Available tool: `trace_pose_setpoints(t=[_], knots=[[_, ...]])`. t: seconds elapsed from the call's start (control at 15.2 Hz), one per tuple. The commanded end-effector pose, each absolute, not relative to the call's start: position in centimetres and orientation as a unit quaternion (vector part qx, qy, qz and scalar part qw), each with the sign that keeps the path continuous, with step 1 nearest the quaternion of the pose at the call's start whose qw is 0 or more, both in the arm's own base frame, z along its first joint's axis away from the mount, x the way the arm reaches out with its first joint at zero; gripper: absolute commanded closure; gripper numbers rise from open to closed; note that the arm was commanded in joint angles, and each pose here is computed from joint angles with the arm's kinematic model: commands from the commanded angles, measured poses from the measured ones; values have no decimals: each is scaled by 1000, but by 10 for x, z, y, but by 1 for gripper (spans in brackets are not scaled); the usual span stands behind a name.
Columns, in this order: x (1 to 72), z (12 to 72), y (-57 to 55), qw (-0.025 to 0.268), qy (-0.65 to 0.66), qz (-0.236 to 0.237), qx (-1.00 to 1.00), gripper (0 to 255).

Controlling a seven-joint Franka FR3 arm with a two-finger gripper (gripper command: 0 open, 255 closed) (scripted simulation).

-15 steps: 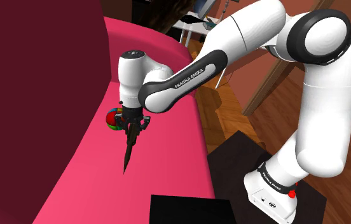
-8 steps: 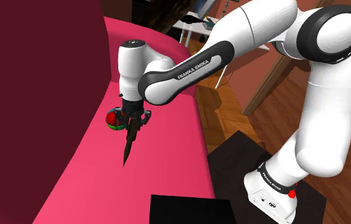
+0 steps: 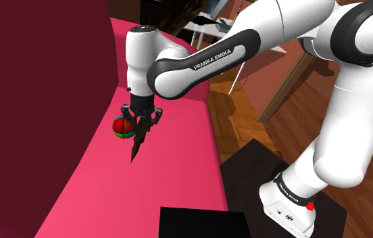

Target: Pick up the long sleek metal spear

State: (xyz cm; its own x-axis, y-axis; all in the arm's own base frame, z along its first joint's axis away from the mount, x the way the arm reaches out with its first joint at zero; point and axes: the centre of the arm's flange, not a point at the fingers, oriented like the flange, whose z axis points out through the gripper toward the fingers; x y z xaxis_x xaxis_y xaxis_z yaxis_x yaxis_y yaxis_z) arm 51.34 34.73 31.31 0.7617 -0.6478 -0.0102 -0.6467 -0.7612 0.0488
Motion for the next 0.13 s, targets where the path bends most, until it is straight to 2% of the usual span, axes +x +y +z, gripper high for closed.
trace_pose_setpoints(t=[0.0,0.07], knots=[[514,319,348,21,-345,-13,938,255],[514,319,348,21,-345,-13,938,255]])
